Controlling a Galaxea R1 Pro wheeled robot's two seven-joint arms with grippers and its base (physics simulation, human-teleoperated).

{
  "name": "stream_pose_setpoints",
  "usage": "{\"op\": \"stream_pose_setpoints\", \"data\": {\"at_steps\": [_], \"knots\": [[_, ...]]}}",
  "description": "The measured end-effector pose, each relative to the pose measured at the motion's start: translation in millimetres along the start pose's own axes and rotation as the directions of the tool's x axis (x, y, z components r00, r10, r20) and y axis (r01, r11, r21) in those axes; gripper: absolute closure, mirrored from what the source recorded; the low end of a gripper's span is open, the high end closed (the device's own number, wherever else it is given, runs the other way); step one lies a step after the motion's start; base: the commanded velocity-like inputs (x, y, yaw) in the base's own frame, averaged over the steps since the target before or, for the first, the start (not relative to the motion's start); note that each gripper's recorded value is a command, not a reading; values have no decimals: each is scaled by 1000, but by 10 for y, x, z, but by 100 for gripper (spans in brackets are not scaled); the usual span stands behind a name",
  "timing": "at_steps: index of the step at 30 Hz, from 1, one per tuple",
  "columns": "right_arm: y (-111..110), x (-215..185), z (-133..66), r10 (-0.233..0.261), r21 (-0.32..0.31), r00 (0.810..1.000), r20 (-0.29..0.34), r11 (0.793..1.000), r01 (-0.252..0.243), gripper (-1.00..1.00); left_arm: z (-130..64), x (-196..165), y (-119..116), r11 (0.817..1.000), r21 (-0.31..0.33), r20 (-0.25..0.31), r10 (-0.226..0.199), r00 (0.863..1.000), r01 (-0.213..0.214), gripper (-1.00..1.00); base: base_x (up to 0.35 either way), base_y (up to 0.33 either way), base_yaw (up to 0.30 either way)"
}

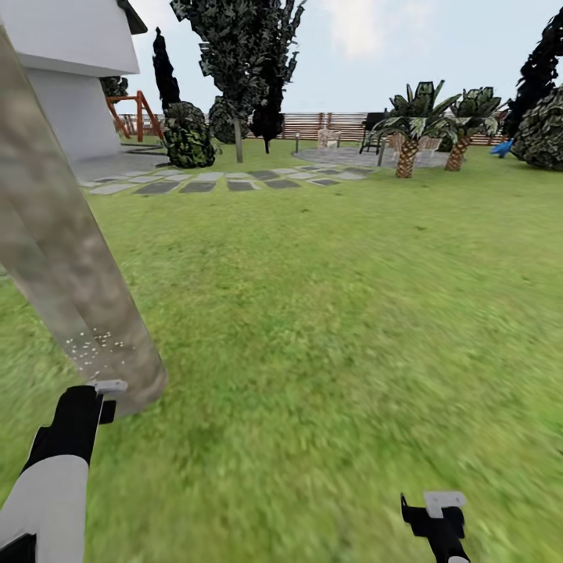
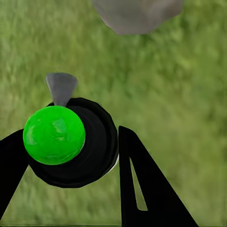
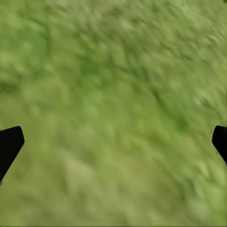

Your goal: In the garden, pick up the pesticide atomizer on the floor and spray pesticide onto both trees until each tree trunk is fully covered.

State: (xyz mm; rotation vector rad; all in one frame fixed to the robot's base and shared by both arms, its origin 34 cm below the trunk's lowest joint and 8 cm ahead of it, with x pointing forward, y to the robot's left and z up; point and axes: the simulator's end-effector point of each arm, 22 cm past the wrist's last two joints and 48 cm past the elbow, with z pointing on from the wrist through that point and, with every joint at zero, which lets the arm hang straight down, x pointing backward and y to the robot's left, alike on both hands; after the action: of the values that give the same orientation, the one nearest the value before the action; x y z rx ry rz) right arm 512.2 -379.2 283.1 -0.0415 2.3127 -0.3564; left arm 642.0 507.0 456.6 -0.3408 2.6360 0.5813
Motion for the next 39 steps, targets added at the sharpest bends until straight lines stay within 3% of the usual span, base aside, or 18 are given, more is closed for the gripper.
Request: {"op": "stream_pose_setpoints", "data": {"at_steps": [6, 12, 20, 39], "knots": [[-11, 3, 1, -1, 1, 1000, -1, 1000, 1, -100, 20, 75, 4, 1000, -5, -10, 9, 1000, -9, 100, 217, -213, 278], [-11, 0, 2, -1, 2, 1000, 0, 1000, 1, -100, 70, 283, 102, 998, -57, -39, 29, 999, -31, 100, 142, -247, 278], [-12, 8, -1, -1, 2, 1000, -1, 1000, 1, -100, 68, 281, 67, 998, -51, -37, 26, 999, -28, 100, 65, -271, 268], [-10, 8, -2, -1, 0, 1000, -1, 1000, 1, -100, 59, 283, 17, 999, -45, -36, 27, 999, -28, 100, 204, -226, 19]]}}
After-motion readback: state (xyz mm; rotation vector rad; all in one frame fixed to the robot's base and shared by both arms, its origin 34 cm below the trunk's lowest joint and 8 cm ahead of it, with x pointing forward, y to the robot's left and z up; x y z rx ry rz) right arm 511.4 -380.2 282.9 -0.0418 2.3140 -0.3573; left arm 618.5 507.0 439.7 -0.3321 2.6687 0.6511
